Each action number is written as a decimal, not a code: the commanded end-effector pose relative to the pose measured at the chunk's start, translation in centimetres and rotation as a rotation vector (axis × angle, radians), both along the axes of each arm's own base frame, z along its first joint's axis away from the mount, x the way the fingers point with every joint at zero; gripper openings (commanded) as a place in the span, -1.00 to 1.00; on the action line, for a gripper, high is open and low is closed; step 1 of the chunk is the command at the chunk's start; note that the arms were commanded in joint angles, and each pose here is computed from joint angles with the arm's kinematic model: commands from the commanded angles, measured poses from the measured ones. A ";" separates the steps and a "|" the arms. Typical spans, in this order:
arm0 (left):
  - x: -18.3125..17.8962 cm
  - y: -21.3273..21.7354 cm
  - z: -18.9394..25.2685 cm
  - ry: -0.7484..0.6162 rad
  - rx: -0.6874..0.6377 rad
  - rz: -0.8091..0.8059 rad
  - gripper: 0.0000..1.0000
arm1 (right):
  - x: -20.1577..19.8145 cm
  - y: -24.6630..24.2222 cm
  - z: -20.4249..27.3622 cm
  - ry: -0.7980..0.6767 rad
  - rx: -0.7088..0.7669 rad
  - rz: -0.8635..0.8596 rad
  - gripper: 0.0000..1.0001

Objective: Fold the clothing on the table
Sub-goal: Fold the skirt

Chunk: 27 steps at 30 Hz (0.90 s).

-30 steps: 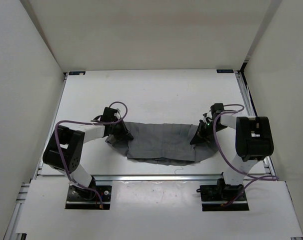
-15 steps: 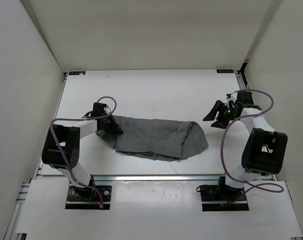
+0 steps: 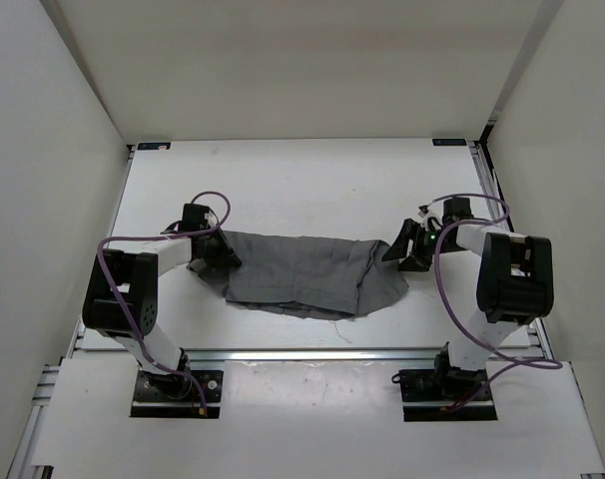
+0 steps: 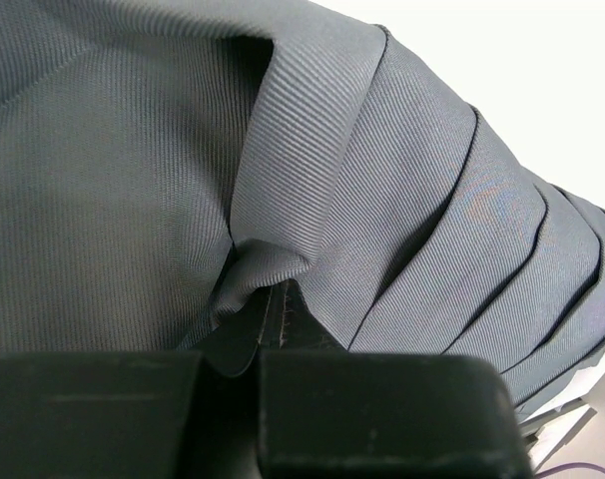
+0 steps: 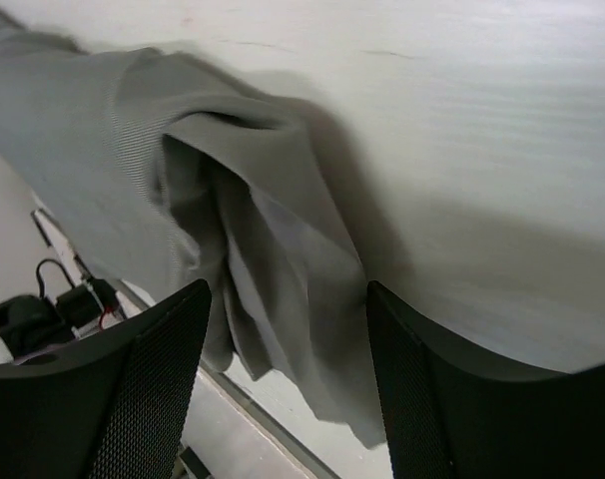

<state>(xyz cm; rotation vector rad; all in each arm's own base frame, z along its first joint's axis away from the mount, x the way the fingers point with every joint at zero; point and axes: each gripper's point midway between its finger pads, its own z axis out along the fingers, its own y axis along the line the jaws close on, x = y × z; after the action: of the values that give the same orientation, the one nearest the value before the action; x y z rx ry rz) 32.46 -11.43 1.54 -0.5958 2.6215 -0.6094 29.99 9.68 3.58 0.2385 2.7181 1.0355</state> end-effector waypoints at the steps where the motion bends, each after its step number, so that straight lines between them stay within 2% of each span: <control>1: -0.9 0.5 -0.2 0.024 0.045 -0.009 -1.00 | 0.8 2.7 1.8 -0.102 0.133 0.078 0.38; 13: -1.2 0.5 -0.9 0.040 0.053 -0.016 -1.00 | -3.2 10.5 1.3 -0.031 0.270 0.246 0.37; 16: -0.9 0.7 -0.7 0.032 0.058 -0.013 -1.00 | -4.0 12.1 1.1 -0.002 0.310 0.278 0.12; 17: -1.1 0.6 -0.5 0.035 0.049 -0.021 -1.00 | -4.3 12.5 0.9 0.016 0.319 0.286 -0.12; 19: -1.3 0.8 -0.9 0.044 0.055 -0.013 -1.00 | -4.3 12.6 0.6 0.040 0.310 0.281 -0.74; 20: -1.1 0.7 -0.7 0.039 0.046 -0.016 -1.00 | -4.2 12.3 0.2 0.053 0.287 0.263 -0.97; 25: -1.0 -1.8 1.2 -0.020 -0.029 -0.087 -0.99 | -3.4 8.8 0.0 0.020 0.215 0.149 -0.99; 26: -0.9 -3.1 2.2 -0.048 -0.062 -0.121 -0.94 | -3.0 7.8 0.3 0.004 0.206 0.123 -1.00; 27: -0.5 -3.7 3.4 -0.084 -0.085 -0.120 -0.80 | -2.8 6.6 0.2 0.007 0.183 0.088 -1.00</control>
<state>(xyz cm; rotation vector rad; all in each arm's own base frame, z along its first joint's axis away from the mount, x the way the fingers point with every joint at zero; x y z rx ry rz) 32.02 -12.63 1.84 -0.5330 2.6343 -0.6421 26.16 19.00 3.14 0.0803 2.6952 1.4196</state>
